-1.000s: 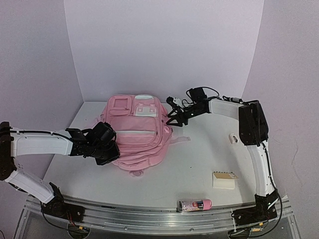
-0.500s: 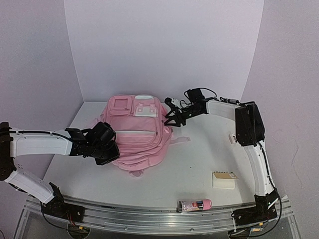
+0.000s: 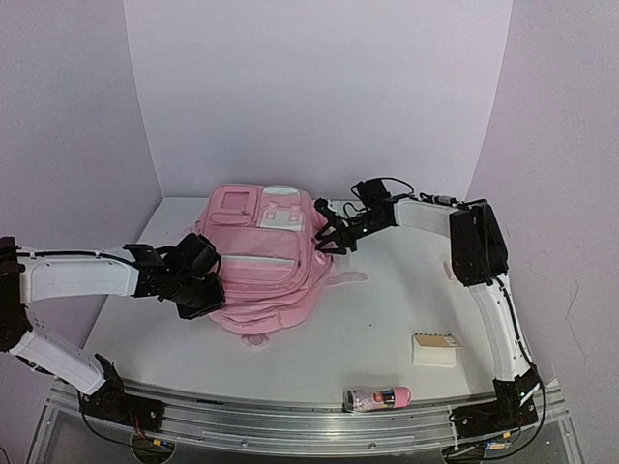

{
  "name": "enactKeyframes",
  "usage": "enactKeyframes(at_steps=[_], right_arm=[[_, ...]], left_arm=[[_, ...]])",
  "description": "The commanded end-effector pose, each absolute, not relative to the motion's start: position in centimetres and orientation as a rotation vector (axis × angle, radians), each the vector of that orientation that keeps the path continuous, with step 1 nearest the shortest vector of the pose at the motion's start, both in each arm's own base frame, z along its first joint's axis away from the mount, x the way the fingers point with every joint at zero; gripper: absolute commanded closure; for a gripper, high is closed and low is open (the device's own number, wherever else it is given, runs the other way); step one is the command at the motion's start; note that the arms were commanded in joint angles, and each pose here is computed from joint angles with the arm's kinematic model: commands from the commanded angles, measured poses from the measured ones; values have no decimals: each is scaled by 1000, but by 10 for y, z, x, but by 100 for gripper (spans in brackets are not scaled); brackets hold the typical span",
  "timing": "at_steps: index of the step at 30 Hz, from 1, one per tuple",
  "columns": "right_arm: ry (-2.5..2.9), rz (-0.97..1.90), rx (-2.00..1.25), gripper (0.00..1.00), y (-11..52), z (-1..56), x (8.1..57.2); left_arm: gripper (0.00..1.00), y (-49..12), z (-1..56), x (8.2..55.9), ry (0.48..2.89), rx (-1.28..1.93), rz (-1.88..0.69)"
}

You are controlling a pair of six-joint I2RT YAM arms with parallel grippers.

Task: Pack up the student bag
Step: Unzip the student bag at the center of the board.

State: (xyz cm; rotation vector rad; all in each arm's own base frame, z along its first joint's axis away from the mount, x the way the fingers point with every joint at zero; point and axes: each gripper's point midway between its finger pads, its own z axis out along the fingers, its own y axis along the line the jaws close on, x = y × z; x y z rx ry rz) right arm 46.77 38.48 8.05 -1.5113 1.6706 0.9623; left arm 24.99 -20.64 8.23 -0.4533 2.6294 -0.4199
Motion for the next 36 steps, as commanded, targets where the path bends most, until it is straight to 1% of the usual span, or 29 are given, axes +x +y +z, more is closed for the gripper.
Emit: enactKeyframes(at_steps=[1,4,8,14,22,28,31,36], right_arm=[[1639,1109,-1541,49,395,103,430],[1658,1229,-1527,49,396,109,411],[1680,1264,-1533,48,402,111,397],[1717,1375,-1458,49,412,124,401],[1724,1466,-1427,58,418,126,400],[1771,1523,-1403,58,420,120,401],[1797,1574,-1395,59,418,119,392],[1838,1579,-1430,60,415,111,377]], left_arm=[[100,-180,92,258,2629,-433,-294],[100,-176,98,265,2603,-417,-270],[100,-175,98,270,2606,-385,-248],[100,-175,94,273,2609,-361,-224],[100,-175,98,275,2600,-343,-231],[100,-172,105,279,2583,-319,-207],[100,-169,109,285,2564,-324,-200],[100,-174,115,298,2530,-305,-239]])
